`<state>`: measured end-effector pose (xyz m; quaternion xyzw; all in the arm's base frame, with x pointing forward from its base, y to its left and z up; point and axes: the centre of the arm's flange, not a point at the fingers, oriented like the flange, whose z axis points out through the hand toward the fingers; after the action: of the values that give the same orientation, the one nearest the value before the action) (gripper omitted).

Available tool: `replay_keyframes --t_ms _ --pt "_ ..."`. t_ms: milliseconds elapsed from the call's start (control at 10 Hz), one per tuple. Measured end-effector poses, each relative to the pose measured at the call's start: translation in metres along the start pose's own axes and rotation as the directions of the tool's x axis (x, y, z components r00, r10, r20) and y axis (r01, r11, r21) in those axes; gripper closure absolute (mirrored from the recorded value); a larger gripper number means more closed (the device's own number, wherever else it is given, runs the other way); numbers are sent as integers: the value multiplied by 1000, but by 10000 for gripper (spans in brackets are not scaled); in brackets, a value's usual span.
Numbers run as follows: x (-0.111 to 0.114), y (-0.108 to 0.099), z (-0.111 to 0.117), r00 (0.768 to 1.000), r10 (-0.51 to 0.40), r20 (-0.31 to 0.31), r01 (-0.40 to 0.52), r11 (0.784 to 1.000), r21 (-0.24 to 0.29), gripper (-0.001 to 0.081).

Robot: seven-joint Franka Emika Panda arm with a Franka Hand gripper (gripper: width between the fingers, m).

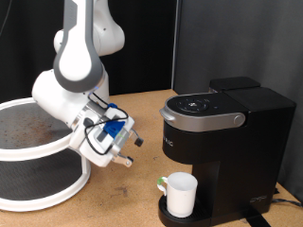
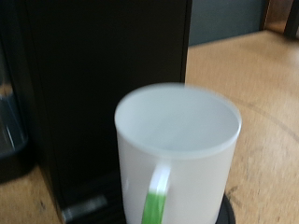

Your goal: Make a cup of coffee with the keurig machine

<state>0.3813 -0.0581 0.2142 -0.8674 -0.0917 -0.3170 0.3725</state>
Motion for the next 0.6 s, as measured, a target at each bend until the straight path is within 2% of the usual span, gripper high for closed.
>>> replay_keyframes --t_ms 300,500,600 --pt "21 -16 -25 998 6 -68 -1 997 78 -1" --pt "31 -30 -38 998 38 -58 -31 992 120 -1" --pt "31 -29 -38 998 35 -58 -28 993 113 -1"
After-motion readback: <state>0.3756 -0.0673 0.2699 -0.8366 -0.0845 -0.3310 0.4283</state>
